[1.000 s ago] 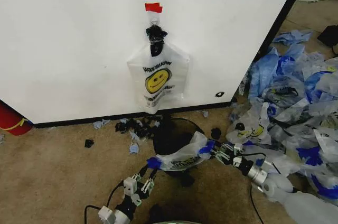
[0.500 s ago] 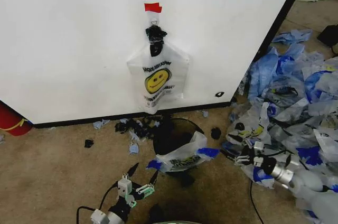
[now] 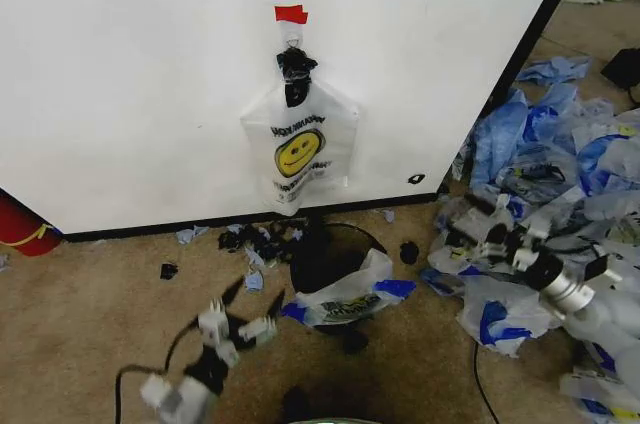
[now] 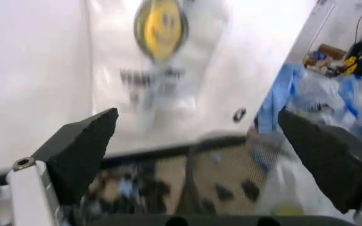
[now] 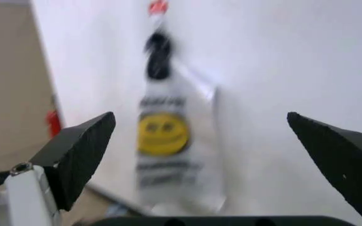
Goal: Pick up the garbage bag from the wall and place it over the trash bin.
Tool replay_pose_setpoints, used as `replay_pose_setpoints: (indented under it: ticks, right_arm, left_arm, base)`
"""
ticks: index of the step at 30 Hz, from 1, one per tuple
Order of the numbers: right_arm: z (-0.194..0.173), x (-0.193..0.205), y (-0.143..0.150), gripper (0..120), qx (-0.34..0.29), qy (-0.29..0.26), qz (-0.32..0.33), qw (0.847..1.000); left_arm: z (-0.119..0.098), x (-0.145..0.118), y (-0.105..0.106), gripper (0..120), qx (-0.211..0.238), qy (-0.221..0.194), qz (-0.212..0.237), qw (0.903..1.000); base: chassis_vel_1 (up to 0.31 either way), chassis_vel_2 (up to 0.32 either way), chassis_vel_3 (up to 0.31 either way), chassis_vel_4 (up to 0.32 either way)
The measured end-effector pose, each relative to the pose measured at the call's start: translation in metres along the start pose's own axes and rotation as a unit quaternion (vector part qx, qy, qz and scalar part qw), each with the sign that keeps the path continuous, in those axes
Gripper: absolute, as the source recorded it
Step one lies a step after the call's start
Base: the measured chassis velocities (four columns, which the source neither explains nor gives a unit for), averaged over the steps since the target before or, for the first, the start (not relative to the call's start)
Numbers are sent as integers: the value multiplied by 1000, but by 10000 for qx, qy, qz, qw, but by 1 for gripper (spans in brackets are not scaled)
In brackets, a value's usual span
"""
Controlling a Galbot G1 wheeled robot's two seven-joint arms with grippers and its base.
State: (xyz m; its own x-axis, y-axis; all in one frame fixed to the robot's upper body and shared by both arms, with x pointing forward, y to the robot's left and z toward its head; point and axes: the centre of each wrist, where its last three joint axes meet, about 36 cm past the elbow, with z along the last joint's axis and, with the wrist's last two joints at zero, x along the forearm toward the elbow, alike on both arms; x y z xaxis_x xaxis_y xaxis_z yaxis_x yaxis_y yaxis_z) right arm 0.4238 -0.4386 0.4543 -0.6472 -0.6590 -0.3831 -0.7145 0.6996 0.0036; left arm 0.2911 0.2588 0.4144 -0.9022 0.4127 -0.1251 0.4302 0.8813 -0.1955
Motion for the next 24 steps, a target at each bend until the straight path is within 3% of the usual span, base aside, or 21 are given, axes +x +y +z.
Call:
replay_pose_setpoints:
  ticks: [4,10,19,24]
  right_arm:
    - [-11,-21,11,100,197,-244,297,9991]
    - [-23,-27,50,100,385,-545,683,9954]
    - [-21,3,72,100,554,-476,925,9930]
    - [-33,24,73,100,734,-452,1075,9905]
  left_arm:
    - [-22,-23,13,100,-45,12,72,10000]
    - [-56,-87,34,100,-250,240,380,9987]
    - [-72,-151,12,100,-316,1109,1153,9866]
    - [-61,-177,2,97,-831,1679,1608,9690]
  base:
    - [0,0,0,0]
    - [0,0,0,0]
    - [0,0,0,0]
    - [0,0,0,0]
